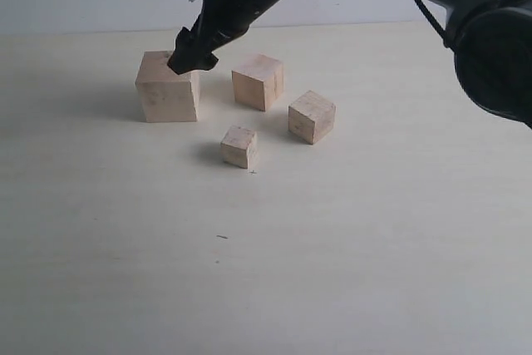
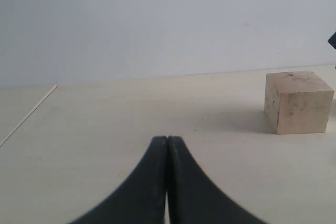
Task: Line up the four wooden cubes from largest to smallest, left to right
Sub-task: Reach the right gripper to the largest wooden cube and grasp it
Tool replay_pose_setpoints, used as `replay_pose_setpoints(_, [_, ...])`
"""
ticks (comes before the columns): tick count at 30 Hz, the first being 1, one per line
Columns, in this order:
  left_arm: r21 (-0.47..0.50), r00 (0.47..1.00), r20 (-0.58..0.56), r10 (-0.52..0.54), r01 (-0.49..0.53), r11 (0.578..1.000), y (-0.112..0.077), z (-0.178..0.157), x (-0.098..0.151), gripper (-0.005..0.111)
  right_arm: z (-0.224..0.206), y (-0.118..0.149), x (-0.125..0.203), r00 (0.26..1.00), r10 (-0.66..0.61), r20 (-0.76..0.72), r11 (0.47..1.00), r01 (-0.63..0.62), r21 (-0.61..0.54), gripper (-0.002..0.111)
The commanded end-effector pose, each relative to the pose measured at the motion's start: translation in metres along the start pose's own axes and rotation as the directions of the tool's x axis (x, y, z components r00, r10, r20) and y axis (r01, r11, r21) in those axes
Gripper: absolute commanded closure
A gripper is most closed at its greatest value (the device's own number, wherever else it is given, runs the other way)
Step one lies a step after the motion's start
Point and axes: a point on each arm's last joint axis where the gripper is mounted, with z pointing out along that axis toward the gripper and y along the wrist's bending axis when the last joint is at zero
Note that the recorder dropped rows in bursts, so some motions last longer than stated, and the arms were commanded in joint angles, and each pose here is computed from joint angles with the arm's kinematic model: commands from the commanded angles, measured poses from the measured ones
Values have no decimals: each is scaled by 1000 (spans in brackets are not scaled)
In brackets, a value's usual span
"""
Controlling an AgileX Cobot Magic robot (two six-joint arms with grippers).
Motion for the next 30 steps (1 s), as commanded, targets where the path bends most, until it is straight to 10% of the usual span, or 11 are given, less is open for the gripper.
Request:
replay_pose_setpoints(1, [-1,1000,5,-6,6,1000,0,0,0,107,15,-7,5,999,-19,33,999,17,47,8])
replay_pose_setpoints(22, [-1,1000,5,-6,6,1000,0,0,0,107,73,-3,28,991,-104,89,990,112,-83,11])
replay_pose_setpoints(25, [-1,1000,5,-6,6,1000,0,0,0,107,76,0,28,987,-136,89,986,143,-83,24])
replay_pose_setpoints(30, [-1,1000,5,-6,6,1000,0,0,0,107,67,1,19,984,-146,100,985,154,-76,88])
